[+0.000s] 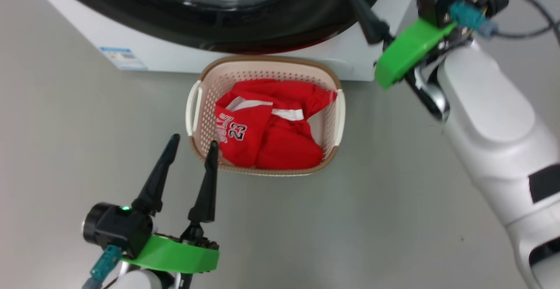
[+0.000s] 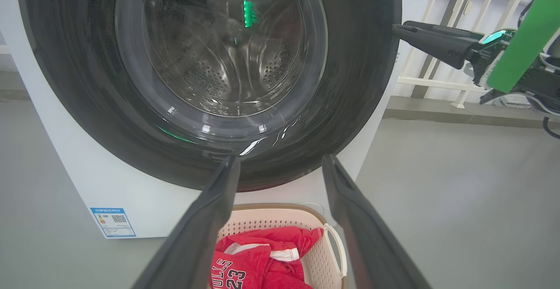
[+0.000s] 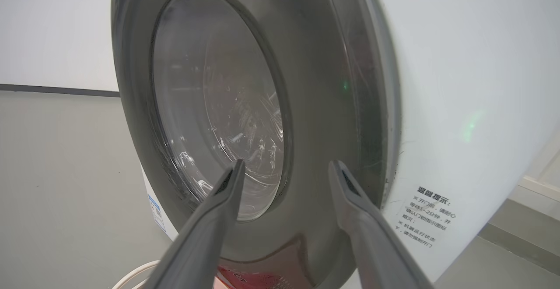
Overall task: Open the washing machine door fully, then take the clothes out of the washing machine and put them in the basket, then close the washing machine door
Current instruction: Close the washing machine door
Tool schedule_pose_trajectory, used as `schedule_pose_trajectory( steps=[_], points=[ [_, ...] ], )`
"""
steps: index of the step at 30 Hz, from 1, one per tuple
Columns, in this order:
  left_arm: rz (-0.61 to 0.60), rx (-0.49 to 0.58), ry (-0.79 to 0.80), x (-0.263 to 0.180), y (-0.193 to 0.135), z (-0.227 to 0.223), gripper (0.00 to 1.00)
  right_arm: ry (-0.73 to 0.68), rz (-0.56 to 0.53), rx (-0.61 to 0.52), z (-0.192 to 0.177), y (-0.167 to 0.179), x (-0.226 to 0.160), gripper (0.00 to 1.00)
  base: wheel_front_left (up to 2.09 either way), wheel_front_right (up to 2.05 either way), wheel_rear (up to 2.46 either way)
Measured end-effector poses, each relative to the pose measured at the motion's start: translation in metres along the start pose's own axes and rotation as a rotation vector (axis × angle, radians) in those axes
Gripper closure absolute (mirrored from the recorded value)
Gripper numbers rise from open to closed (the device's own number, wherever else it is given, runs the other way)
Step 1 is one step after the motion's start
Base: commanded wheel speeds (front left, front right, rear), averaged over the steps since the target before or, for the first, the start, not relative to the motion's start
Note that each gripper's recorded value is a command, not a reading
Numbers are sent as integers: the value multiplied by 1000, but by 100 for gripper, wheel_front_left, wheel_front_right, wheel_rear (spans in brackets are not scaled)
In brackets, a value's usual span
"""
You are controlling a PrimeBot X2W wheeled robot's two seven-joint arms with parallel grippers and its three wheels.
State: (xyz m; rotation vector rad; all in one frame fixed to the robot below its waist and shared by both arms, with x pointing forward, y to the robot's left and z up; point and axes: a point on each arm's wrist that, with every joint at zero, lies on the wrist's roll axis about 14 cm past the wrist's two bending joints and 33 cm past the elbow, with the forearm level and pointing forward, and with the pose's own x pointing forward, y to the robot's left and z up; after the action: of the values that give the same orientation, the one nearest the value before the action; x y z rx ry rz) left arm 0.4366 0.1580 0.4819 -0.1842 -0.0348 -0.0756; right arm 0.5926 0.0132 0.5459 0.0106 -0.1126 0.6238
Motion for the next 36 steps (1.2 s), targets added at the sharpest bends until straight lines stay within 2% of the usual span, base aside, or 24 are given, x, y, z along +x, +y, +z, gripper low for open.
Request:
schedule_pose_trajectory(
  steps=[10,23,36],
  points=[
    [-41,-41,-59,3,-16,20,0,36,-98,51,-10,-8,-63,0,0,0,0],
    [-83,-64,-100,-14,-35,39,0,-16,-313,76,12,-41,-155,0,0,0,0],
    [-83,-28,-116,-40,-34,49,0,-61,-444,83,24,-45,-236,0,0,0,0]
  ],
)
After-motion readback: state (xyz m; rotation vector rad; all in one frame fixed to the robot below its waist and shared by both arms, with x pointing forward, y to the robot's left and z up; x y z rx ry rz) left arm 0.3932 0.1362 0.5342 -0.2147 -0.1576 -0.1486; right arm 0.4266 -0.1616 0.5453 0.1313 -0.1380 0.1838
